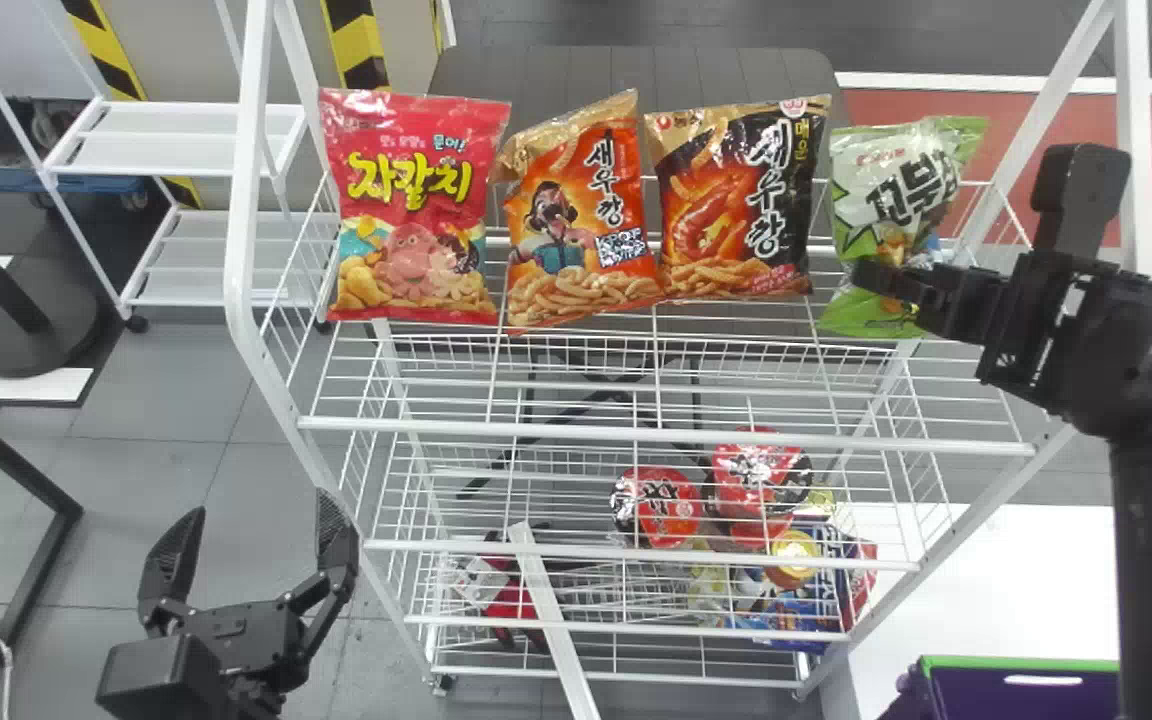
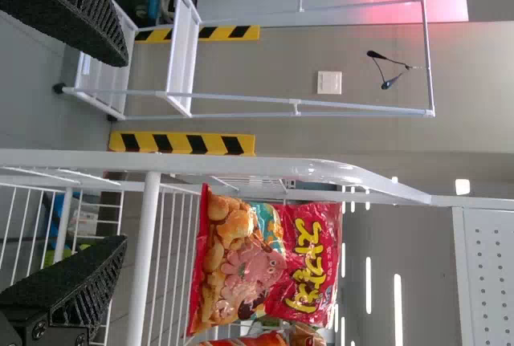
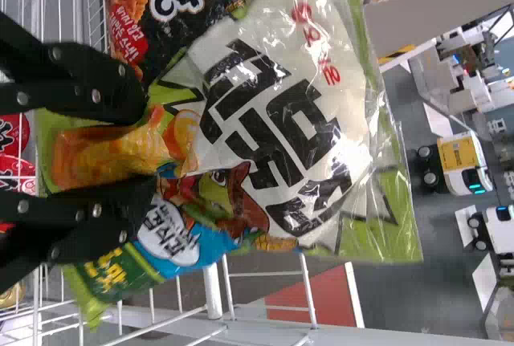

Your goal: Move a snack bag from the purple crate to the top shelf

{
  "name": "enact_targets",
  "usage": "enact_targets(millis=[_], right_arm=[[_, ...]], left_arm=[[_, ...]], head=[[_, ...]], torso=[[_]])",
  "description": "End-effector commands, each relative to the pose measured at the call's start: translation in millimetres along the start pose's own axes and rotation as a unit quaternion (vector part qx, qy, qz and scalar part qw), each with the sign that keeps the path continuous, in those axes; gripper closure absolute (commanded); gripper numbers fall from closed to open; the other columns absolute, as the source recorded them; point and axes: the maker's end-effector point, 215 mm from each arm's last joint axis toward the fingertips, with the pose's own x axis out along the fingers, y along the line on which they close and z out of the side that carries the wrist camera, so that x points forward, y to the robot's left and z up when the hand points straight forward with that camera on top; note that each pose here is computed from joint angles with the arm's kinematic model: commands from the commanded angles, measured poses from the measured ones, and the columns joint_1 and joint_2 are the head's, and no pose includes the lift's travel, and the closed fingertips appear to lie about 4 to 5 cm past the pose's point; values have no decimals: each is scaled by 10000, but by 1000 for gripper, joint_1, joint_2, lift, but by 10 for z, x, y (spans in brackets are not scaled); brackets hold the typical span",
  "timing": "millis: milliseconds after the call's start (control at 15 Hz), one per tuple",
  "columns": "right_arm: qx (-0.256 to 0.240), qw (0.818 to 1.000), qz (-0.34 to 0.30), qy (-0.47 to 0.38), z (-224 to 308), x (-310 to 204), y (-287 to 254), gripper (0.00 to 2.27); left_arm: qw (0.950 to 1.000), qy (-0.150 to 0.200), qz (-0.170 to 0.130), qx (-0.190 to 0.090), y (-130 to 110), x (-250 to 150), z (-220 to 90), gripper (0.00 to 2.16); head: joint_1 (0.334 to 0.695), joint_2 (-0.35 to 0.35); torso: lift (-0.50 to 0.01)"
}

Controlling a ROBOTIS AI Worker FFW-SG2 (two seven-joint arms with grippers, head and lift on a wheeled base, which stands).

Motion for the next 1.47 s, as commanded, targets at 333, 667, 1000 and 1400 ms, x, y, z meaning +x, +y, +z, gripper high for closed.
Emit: enact_targets(millis=[333, 667, 1000, 1400], right_arm=[[-36, 10000, -71, -46, 31, 6, -28, 218], [-142, 9999, -18, -52, -19, -34, 58, 80], [-316, 9994, 21, -131, -23, -185, 184, 56], [-571, 9975, 396, 119, -482, -698, 724, 53]], left_arm=[[10000, 20, 1, 5, 1, -3, -16, 12], [10000, -2, 0, -1, 0, -1, 1, 12], [10000, -16, 0, -5, 0, -1, 10, 12], [10000, -74, 17, -29, 0, 3, 51, 12]], head=[[695, 5], [695, 7], [695, 16], [695, 55]], torso=[[2], [2], [2], [2]])
